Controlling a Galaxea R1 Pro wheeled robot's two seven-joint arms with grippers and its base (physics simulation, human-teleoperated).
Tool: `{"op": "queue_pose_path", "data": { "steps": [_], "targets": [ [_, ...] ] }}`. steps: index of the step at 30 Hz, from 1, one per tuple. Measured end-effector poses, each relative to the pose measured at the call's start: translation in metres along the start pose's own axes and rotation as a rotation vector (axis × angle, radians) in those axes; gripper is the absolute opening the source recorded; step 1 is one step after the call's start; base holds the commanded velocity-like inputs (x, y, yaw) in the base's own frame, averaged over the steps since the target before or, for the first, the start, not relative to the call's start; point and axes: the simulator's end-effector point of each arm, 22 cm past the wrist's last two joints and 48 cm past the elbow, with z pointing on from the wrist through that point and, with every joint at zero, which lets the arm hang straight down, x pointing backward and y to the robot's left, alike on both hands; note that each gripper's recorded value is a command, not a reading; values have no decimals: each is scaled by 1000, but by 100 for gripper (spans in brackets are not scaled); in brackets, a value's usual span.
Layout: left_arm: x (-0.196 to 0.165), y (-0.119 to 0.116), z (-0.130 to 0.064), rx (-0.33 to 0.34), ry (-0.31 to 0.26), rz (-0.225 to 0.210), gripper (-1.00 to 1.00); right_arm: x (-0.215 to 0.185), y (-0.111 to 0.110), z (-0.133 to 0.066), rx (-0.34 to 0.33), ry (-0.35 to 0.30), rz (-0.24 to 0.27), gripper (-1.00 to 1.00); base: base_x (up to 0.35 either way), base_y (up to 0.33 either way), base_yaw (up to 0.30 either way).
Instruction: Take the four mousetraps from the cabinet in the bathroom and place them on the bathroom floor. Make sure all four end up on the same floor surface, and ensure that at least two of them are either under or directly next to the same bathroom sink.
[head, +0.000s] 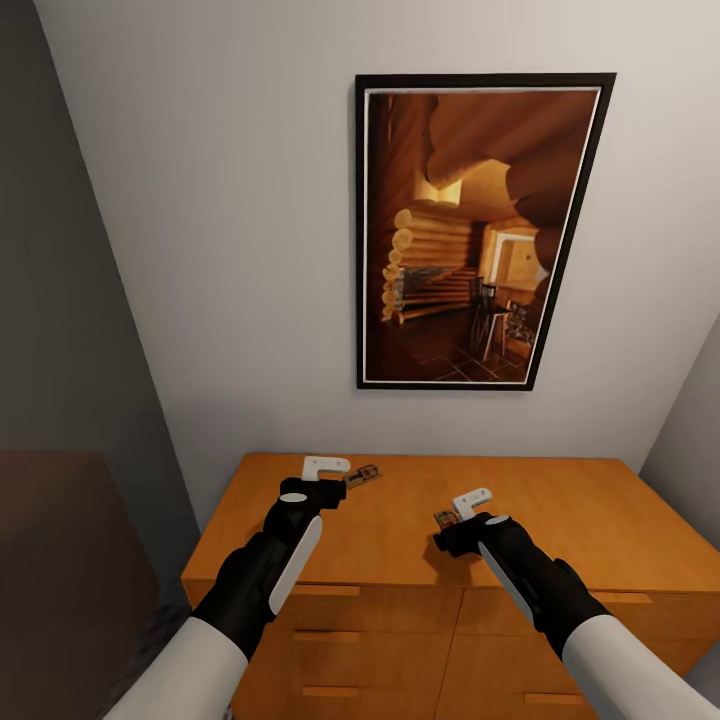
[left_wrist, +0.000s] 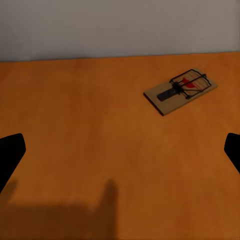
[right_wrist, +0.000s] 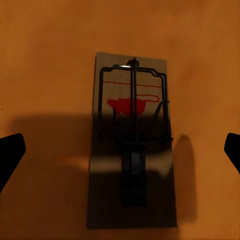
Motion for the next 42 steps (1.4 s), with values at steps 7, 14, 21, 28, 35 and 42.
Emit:
{"op": "queue_pose_path", "data": {
  "steps": [7, 14, 21, 28, 35, 42],
  "targets": [
    [1, 0, 1, 0, 1, 0, 100, 0, 1, 1, -4, 0, 1, 100, 0, 0, 0],
    [4, 0, 6, 0, 1, 0, 100, 3, 1, 7, -5, 0, 1, 100, 0, 0, 0],
    [7, 0, 9, 0, 1, 0, 100, 6, 1, 11, -3, 5, 2, 100, 0, 0, 0],
    [6, 0, 9, 0, 0, 0, 100, 9, -1, 12, -1, 12, 7, 100, 0, 0, 0],
    [6, 0, 9, 0, 0, 0, 100, 8, -10, 11, 6, 6, 43, 100, 0, 0, 0],
    [7, 0, 9, 0, 0, 0, 100, 7, -19, 11, 14, 2, 80, 100, 0, 0, 0]
  ]
}}
